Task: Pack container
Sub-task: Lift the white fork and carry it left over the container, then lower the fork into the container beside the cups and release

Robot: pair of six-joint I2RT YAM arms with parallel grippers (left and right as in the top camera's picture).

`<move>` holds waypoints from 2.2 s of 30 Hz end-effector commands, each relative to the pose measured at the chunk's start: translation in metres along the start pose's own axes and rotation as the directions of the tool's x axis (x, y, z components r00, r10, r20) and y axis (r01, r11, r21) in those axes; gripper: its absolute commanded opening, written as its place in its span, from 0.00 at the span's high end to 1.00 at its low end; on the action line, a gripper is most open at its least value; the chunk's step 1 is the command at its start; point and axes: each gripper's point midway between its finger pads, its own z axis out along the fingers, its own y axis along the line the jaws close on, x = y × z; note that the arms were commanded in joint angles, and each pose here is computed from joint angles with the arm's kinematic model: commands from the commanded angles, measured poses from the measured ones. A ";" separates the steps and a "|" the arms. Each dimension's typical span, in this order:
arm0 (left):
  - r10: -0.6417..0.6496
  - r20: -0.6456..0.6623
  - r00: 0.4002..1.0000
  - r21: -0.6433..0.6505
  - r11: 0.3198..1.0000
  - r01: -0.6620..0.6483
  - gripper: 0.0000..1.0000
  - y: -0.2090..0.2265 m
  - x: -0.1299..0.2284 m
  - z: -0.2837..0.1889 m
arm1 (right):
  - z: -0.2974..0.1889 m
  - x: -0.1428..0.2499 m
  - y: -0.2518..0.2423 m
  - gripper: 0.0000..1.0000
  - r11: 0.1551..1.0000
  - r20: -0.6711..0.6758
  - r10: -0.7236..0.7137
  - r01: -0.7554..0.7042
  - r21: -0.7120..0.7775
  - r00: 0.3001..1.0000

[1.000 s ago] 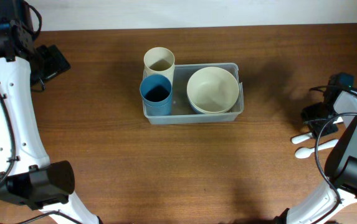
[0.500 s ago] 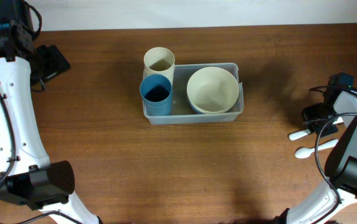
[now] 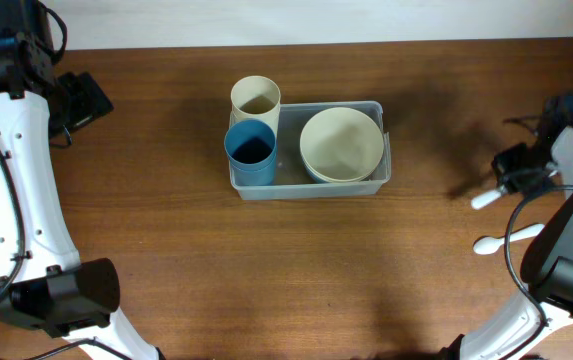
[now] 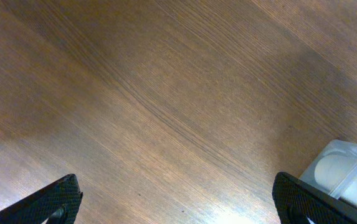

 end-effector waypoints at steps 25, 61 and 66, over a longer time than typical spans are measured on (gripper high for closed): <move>0.004 0.013 1.000 -0.003 1.000 -0.004 0.00 0.002 -0.002 -0.003 | -0.166 0.263 0.243 0.96 0.393 0.340 -0.802 0.862 -0.319 0.491; 0.003 0.013 1.000 -0.003 1.000 -0.003 0.00 0.002 -0.002 -0.003 | -0.116 0.344 0.266 0.91 0.356 0.290 -0.849 0.885 -0.301 0.441; 0.003 0.013 1.000 -0.003 1.000 -0.003 0.01 0.002 -0.002 -0.003 | -0.105 0.345 0.262 0.91 0.371 0.257 -0.858 0.882 -0.292 0.446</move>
